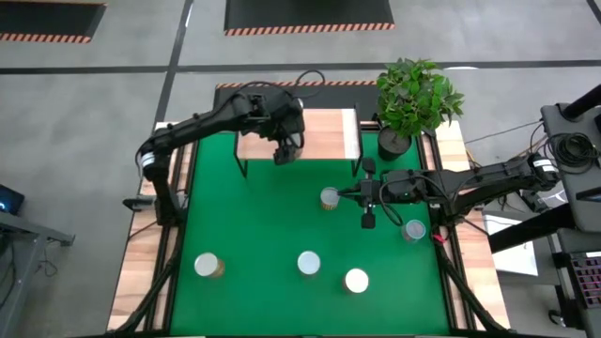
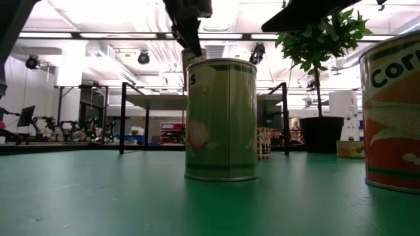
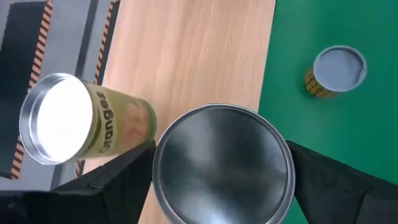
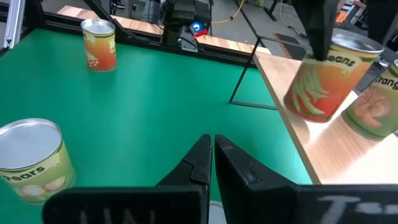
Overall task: Pick and place cans onto a shelf
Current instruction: Put the canned green beans on the shelf
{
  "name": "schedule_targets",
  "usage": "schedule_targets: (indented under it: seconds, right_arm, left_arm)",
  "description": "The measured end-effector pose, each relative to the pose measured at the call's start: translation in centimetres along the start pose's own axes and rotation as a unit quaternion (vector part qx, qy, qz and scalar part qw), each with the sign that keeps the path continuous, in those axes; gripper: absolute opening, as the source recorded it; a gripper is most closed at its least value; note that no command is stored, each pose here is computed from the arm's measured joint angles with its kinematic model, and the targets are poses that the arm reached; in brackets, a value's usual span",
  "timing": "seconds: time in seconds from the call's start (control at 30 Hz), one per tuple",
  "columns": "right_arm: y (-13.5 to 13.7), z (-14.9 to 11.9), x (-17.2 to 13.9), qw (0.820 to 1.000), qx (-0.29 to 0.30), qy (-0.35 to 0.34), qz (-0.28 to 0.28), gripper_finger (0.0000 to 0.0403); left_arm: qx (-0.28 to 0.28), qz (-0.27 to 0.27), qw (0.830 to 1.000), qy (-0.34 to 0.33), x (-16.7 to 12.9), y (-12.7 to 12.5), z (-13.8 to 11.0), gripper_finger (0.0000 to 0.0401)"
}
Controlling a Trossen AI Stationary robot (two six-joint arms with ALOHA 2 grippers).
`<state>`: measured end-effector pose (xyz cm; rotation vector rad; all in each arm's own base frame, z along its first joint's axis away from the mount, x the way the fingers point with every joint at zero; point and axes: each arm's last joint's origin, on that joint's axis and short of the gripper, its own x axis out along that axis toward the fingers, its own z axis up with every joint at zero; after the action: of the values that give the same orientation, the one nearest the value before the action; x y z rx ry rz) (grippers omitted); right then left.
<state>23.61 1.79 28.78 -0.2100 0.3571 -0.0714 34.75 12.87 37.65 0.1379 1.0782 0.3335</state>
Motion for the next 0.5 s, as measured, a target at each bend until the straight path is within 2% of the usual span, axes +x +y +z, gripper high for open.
schedule_targets:
  seconds: [0.5]
  right_arm:
    - [0.0, 0.0, 0.0, 1.0, 0.005, 0.001, 0.0, 0.0009]
  left_arm:
    - [0.006, 0.006, 1.0, 0.004, 1.2, 0.8, 0.1, 0.0333]
